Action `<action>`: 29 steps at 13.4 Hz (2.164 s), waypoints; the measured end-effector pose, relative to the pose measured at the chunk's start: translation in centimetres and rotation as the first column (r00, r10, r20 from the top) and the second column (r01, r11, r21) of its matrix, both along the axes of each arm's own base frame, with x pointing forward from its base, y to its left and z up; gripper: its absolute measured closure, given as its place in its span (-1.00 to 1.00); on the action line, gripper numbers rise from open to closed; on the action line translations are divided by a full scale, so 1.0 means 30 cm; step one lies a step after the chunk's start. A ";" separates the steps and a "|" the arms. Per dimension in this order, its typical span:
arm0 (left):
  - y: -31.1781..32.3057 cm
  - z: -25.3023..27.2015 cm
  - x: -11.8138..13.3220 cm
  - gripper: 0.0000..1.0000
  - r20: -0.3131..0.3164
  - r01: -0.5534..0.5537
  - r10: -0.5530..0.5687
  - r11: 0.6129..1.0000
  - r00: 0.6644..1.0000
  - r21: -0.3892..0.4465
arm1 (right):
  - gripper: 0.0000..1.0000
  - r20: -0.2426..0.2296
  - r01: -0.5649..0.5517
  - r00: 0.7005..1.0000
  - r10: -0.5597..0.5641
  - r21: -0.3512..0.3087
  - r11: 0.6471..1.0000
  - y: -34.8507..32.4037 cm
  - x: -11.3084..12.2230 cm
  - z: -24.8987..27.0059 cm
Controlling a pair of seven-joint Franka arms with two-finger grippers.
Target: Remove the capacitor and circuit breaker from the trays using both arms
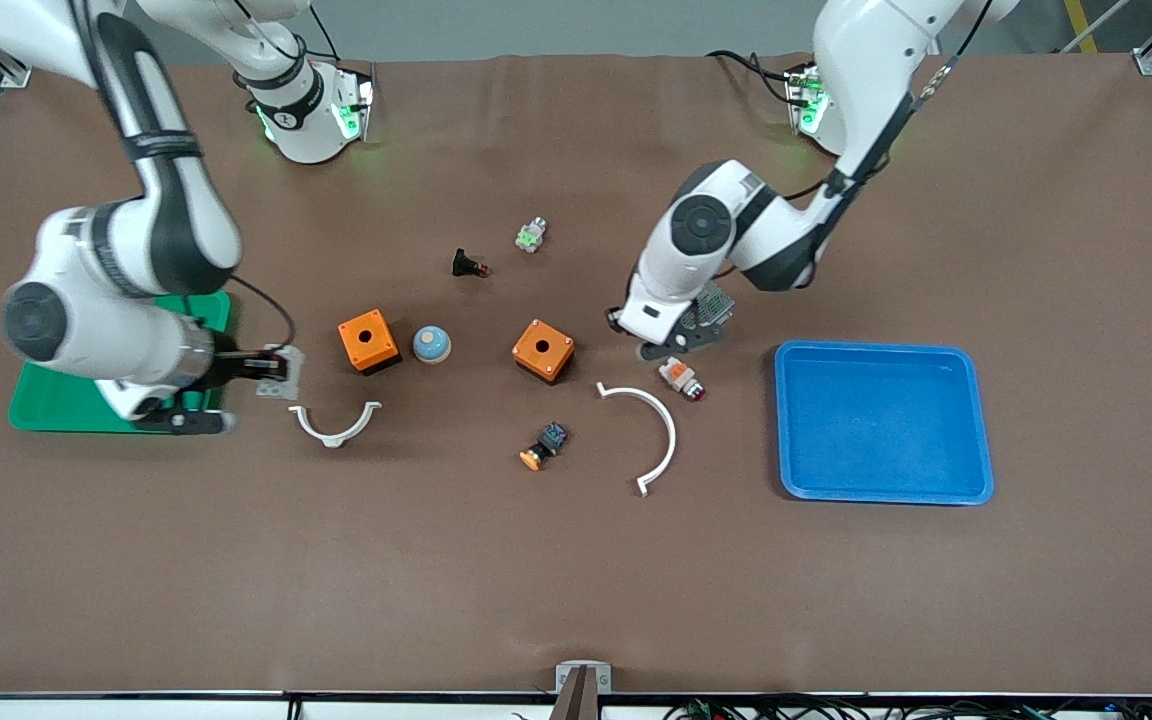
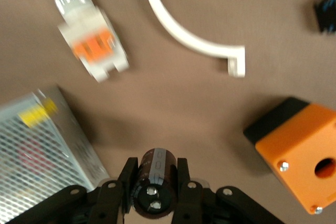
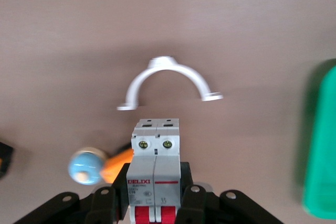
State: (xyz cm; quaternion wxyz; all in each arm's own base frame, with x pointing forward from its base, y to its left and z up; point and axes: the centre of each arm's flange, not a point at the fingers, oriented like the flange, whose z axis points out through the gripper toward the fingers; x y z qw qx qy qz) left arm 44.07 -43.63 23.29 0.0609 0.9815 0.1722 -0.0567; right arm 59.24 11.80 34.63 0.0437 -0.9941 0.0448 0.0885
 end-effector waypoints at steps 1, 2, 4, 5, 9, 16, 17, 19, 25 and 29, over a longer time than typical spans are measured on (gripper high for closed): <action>-0.036 -0.030 -0.036 0.31 -0.006 -0.013 0.013 1.000 1.000 0.002 | 0.20 0.009 0.010 1.000 -0.010 -0.008 1.000 0.099 -0.013 -0.014; -0.059 -0.058 -0.063 0.31 -0.003 -0.020 0.020 1.000 1.000 0.012 | 0.20 0.018 0.021 1.000 -0.020 -0.014 1.000 0.178 -0.024 -0.036; -0.077 -0.105 -0.080 0.31 0.027 -0.032 0.031 0.999 0.999 0.037 | 0.20 0.038 0.044 0.998 -0.043 -0.016 0.999 0.297 -0.037 -0.103; -0.079 -0.120 -0.066 0.31 0.041 -0.046 0.044 0.998 0.998 0.043 | 0.20 0.043 0.061 0.997 -0.060 -0.007 0.998 0.355 -0.045 -0.150; -0.095 -0.147 -0.014 0.00 0.054 -0.058 0.056 0.998 0.997 0.037 | 0.20 0.051 0.102 0.994 -0.101 -0.007 0.995 0.578 -0.116 -0.318; -0.026 0.214 0.268 -1.00 0.096 -0.072 0.055 0.981 0.994 0.182 | 0.20 0.023 0.105 0.994 -0.105 -0.036 0.994 0.647 -0.164 -0.431; 0.018 0.307 0.331 -1.00 0.114 -0.054 0.029 0.974 0.993 0.220 | 0.10 0.024 0.104 0.994 -0.103 -0.036 0.994 0.651 -0.165 -0.429; 0.143 0.471 0.449 -1.00 0.135 -0.008 -0.027 0.968 0.990 0.252 | -0.33 0.016 0.101 0.995 -0.100 -0.038 0.994 0.653 -0.163 -0.412; 0.592 0.838 0.599 -1.00 0.148 0.142 -0.195 0.939 0.970 0.312 | -1.00 -0.044 0.143 0.988 -0.145 -0.043 0.989 0.464 -0.158 0.091; 0.916 1.087 0.576 -1.00 0.106 0.245 -0.288 0.922 0.952 0.300 | -1.00 0.008 0.118 0.993 -0.117 -0.073 0.990 0.149 -0.204 0.261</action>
